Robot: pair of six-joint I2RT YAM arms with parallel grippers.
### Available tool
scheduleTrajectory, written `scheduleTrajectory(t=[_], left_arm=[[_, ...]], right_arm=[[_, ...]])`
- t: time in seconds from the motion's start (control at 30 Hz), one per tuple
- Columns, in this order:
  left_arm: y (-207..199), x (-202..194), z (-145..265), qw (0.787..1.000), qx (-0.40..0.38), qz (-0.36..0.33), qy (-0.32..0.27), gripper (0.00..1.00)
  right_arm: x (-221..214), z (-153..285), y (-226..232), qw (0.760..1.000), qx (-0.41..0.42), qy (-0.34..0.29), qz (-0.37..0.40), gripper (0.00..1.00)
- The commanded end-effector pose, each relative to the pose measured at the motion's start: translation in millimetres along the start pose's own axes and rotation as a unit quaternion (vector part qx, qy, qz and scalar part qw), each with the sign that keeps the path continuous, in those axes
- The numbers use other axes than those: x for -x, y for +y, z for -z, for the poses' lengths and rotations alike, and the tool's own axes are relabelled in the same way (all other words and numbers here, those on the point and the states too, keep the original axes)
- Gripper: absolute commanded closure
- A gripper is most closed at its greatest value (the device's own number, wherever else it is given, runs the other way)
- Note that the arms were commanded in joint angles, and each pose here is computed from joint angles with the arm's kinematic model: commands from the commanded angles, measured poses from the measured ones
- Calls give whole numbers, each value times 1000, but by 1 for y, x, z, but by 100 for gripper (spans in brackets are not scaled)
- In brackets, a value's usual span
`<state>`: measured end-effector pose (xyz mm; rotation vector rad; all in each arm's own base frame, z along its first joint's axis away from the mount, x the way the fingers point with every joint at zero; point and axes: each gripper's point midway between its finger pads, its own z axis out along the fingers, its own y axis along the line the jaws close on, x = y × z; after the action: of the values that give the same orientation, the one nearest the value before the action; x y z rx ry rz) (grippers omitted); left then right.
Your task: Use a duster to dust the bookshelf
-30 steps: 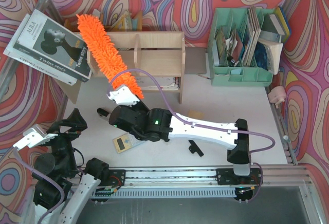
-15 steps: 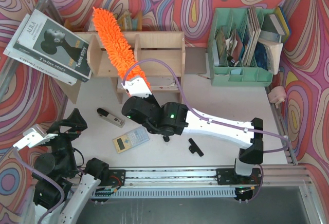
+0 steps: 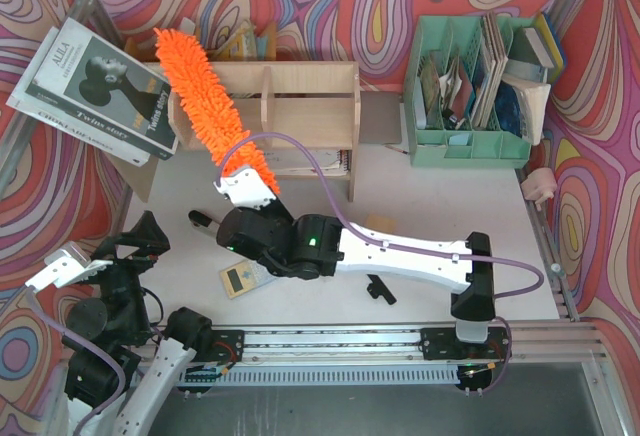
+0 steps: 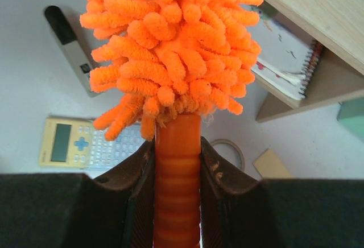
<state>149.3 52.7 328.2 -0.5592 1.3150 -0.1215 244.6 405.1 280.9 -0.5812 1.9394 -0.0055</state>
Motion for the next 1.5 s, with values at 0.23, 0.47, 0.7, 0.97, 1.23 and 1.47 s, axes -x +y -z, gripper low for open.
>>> scheduleTrajectory(t=[0.23,0.47,0.7,0.97,1.23,1.47], left_arm=[[-2,-2,-2,1000,-1,4,-1,2],[-1,-2,-2,1000,1,2,-1,2],[-2,-3,-3,1000,2,1,1,2],[-3,-3,-3,1000,-1,2,1,2],[-3,-3,-3,1000,-1,0,2,2],[-3,-3,-4,1000,0,0,2,2]], right_arm=[[6,26,-72,994,-65,-8,-88,100],[27,25,-16,996,30,-27,-78,100],[29,17,10,997,38,-26,-55,100],[13,23,-40,996,-49,-22,-69,100],[19,38,-68,994,-67,-21,-79,100],[59,70,-98,993,-50,-67,-89,100]])
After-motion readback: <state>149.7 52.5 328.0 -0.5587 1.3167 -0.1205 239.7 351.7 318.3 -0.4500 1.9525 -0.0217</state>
